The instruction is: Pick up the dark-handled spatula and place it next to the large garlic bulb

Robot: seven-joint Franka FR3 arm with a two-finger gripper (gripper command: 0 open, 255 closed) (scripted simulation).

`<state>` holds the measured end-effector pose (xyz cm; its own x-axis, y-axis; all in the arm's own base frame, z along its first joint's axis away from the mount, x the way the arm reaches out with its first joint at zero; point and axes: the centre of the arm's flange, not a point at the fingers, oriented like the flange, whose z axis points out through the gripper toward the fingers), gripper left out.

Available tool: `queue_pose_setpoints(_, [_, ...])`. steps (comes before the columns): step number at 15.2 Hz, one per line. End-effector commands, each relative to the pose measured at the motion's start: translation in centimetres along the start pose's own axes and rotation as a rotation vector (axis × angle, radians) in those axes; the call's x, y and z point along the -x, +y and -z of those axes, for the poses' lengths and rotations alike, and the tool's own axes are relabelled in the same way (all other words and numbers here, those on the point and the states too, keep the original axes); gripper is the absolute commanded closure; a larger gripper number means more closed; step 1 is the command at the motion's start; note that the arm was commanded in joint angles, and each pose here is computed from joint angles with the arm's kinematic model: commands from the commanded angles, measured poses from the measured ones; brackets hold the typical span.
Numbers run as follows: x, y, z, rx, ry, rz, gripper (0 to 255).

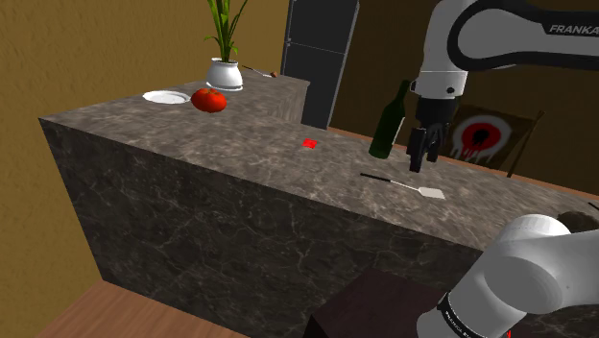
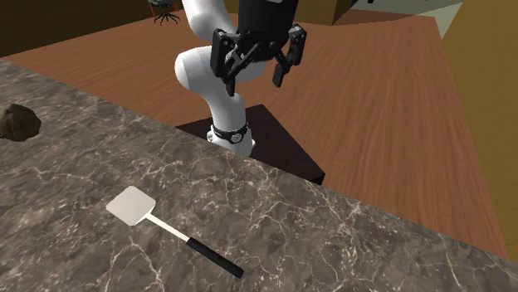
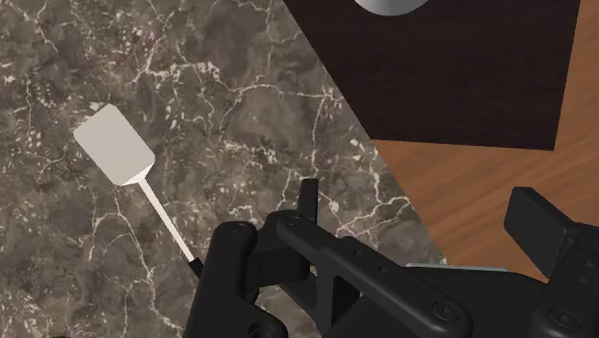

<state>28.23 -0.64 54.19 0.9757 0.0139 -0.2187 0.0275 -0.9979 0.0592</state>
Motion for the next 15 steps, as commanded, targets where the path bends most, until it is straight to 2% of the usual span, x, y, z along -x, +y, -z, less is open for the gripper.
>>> queue_pose_setpoints(1, [0.0, 0.0, 0.0, 0.000, 0.000, 0.000, 0])
queue_pose_setpoints(8, [-0.8, 7.9, -4.6, -0.004, 0.100, 0.202, 0])
queue_pose_setpoints(15, [-3.6, 15.5, -9.0, -0.008, 0.200, 0.405, 0])
